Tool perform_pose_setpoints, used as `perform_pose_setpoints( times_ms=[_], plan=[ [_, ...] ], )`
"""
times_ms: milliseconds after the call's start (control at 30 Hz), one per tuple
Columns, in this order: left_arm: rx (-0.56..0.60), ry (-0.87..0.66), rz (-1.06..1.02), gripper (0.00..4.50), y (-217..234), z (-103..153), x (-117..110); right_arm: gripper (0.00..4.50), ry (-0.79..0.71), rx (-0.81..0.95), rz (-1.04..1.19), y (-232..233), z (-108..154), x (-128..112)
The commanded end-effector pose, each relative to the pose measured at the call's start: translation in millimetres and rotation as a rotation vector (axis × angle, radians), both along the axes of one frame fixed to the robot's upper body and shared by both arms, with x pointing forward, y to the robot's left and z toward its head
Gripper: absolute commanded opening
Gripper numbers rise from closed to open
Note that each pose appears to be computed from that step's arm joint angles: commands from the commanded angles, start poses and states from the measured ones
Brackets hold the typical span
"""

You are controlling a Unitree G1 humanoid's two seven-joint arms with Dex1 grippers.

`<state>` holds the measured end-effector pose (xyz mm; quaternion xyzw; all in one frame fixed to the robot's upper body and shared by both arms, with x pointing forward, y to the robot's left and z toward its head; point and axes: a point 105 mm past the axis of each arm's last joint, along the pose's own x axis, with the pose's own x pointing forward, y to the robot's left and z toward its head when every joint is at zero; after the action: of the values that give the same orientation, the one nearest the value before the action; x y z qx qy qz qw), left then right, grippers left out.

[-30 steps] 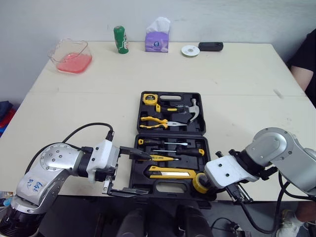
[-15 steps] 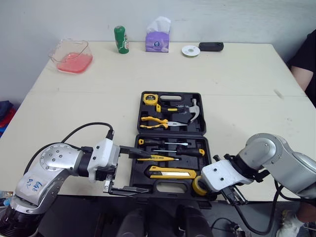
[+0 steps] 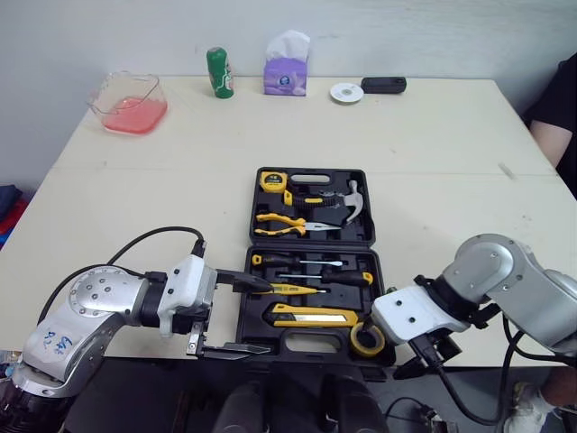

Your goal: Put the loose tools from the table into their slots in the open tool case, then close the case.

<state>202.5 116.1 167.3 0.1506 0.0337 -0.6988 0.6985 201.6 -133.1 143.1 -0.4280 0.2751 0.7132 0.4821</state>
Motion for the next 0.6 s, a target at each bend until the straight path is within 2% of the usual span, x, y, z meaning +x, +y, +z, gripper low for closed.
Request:
perform_pose_setpoints(
  times_ms=[33,133,233,267,333,400,533,600],
  plan=[
    [-0.009,-0.031,-0.006,4.50,1,7,-2,4.10,0.089,0.038,0.008,-2,16,-12],
    [-0.012,-0.040,0.005,4.50,1,7,-1,4.10,0.123,0.152,-0.034,2,24,-11],
    [-0.021,-0.046,0.020,4.50,2,8,0,4.10,0.230,0.418,-0.074,14,40,-11],
    [-0.021,-0.046,0.022,4.50,3,8,1,3.88,0.227,0.515,-0.082,18,45,-8],
    [-0.019,-0.043,0.025,4.50,4,7,1,3.24,0.182,0.563,-0.090,7,33,-2],
    [-0.010,-0.041,0.026,4.50,6,7,2,2.22,0.150,0.556,-0.001,0,20,-9],
    [-0.001,-0.044,0.028,4.50,9,8,4,0.13,0.101,0.683,-0.080,12,9,4],
    [0.001,-0.046,0.028,4.50,10,9,5,0.05,0.077,0.686,-0.078,13,-1,6]
  ],
)
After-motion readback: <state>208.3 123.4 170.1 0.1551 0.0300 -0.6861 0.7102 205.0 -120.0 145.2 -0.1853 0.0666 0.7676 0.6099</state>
